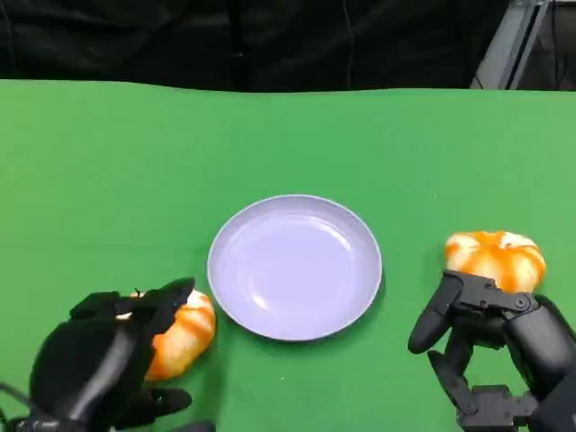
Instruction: Grasp the bread from the table and place it into the plate.
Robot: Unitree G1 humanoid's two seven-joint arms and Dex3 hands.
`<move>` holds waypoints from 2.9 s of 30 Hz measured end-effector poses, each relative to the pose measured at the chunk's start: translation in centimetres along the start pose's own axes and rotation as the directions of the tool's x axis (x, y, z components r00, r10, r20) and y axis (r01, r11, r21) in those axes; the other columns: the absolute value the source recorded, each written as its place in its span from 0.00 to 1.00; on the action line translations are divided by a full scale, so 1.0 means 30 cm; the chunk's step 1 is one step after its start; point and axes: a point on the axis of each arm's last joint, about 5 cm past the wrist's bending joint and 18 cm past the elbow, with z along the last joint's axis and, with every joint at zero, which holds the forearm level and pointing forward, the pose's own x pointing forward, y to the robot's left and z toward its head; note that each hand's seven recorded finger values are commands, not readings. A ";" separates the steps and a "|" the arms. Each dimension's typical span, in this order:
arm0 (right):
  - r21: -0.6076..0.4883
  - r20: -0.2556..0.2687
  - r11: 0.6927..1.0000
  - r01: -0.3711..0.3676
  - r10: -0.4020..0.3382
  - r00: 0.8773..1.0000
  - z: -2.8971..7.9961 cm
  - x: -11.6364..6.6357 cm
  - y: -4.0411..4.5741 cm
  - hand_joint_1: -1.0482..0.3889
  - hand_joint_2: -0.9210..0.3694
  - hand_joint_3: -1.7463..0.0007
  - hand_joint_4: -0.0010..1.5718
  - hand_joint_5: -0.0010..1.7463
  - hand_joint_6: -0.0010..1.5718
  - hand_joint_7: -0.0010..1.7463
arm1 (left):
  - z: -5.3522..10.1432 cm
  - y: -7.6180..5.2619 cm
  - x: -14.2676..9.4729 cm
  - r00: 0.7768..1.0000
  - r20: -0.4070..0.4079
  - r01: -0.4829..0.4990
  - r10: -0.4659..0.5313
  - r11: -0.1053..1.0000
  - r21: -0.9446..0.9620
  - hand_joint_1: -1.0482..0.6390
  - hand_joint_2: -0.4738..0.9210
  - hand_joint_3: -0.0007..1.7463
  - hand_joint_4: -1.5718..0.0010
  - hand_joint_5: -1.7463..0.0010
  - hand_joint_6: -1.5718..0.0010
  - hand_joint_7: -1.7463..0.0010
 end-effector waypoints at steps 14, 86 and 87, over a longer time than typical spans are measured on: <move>0.001 0.001 1.000 0.002 -0.002 1.000 0.003 -0.001 0.001 0.77 0.39 0.31 0.50 0.91 0.45 0.80 | 0.011 -0.060 0.152 0.970 -0.161 0.205 -0.184 0.970 0.130 0.38 1.00 0.09 0.58 0.74 0.53 0.95; 0.009 -0.010 1.000 -0.003 0.003 1.000 0.006 -0.013 0.009 0.76 0.38 0.31 0.48 0.94 0.44 0.79 | 0.252 0.041 0.372 0.910 0.255 0.323 -0.328 0.944 0.061 0.09 1.00 0.17 1.00 1.00 0.98 0.99; 0.010 -0.012 1.000 -0.003 0.003 1.000 0.005 -0.014 0.009 0.76 0.38 0.31 0.48 0.94 0.44 0.79 | 0.250 0.049 0.370 0.910 0.256 0.319 -0.325 0.945 0.064 0.11 1.00 0.17 1.00 1.00 0.97 0.99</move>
